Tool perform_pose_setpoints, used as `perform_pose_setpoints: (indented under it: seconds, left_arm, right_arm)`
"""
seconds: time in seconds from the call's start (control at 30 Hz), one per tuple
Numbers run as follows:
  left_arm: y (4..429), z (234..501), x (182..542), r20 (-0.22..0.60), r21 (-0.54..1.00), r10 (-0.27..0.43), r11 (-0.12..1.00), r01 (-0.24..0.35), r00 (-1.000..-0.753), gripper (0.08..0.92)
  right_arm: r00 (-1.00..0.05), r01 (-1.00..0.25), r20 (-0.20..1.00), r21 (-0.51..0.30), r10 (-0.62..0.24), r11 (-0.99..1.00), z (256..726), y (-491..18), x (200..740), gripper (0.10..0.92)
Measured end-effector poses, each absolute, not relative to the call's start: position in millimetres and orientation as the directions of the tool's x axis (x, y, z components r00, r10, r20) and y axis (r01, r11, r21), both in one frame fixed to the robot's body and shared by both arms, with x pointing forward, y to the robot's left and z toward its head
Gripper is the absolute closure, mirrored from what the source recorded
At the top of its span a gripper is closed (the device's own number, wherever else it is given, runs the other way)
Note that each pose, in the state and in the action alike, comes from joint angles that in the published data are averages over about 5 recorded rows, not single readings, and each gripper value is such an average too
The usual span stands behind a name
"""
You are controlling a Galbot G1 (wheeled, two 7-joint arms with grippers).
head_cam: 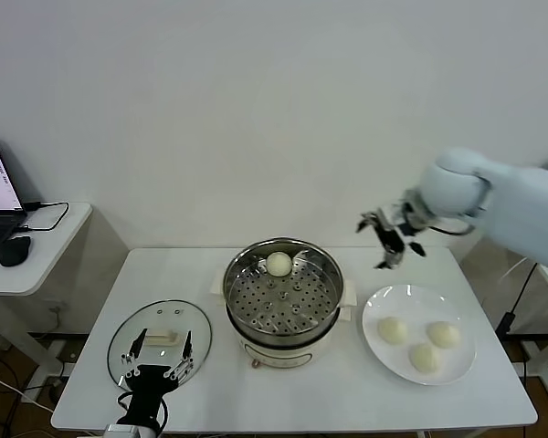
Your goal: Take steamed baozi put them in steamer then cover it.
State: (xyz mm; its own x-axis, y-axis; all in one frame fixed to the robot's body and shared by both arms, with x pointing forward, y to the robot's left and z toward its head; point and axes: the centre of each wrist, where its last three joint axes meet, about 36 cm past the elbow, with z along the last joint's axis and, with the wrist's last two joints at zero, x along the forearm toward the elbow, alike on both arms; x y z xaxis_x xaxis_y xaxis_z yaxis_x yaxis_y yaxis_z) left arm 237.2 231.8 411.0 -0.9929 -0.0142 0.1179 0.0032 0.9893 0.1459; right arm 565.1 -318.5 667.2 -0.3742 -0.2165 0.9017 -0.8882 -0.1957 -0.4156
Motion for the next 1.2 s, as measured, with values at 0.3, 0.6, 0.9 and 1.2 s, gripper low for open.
perform_pose_setpoints:
  seconds: [0.3, 0.6, 0.9, 1.2]
  left_arm:
    - [235.6, 413.6, 236.5, 0.117, 0.155, -0.020, 0.988, -0.002, -0.993, 0.177]
    - [236.9, 411.7, 233.8, 0.125, 0.152, -0.037, 0.988, -0.018, -0.991, 0.177]
    - [241.0, 409.9, 233.1, 0.130, 0.159, -0.055, 0.987, -0.034, -0.990, 0.177]
    - [244.6, 406.9, 235.7, 0.132, 0.166, -0.064, 0.985, -0.041, -0.989, 0.177]
  right_arm:
    - [-0.308, -0.943, 0.938, -0.323, -0.160, -0.083, 595.6, -374.2, 528.4, 0.200]
    - [-0.272, -0.956, 0.956, -0.282, -0.110, -0.085, 550.2, -386.4, 525.7, 0.200]
    - [-0.256, -0.960, 0.962, -0.265, -0.097, -0.090, 514.9, -381.9, 543.5, 0.200]
    - [-0.242, -0.964, 0.964, -0.252, -0.108, -0.087, 487.1, -371.3, 562.9, 0.200]
